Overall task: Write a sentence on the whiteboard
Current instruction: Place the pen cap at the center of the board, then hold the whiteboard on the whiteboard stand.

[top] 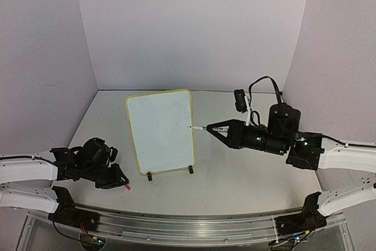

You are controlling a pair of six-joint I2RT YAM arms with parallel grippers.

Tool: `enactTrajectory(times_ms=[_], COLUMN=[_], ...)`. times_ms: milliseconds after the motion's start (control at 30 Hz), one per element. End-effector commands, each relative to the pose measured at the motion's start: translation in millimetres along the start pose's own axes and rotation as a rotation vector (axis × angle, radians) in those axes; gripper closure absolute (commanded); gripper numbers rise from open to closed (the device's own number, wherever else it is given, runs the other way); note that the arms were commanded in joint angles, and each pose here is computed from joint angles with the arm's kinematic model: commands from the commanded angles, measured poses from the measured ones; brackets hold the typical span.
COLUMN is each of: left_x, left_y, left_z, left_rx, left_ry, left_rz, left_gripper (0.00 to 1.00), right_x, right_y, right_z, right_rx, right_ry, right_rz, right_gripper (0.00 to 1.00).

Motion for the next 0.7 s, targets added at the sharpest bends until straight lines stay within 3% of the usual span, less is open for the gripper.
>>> enactTrajectory(times_ms=[0,233,467,667], left_x=[1.1,3.6,10.6,41.5], left_y=[0.0,-2.1,-2.0,-15.7], left_z=[1.1,5.8,18.9,58.7], left_rx=[0.017,0.033,0.065,0.009], left_ry=[0.003,0.005,-0.011,-0.046], left_rz=[0.014,0.009,0.010,-0.052], left_gripper=[0.77,0.53,0.21,0.05], right_x=[3.4,1.7,2.8,8.9], right_y=[4.4,3.1,4.9,10.2], right_z=[-2.2,-2.9,1.1,5.5], right_rx=[0.019,0.012,0.016,0.015], right_ry=[0.000,0.008,0.007,0.001], right_rz=[0.004,0.008,0.020,0.048], right_gripper=[1.00,1.00,1.00,1.00])
Point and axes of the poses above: each gripper's point midway between its finger pads, its own z axis back along the fingers, its own y axis along the line the jaws close on, x = y × z, the point moved 7 cm from there along z, back along the fingers, and after that the axes turned 1 degree about -z, right-handed, at the moved point
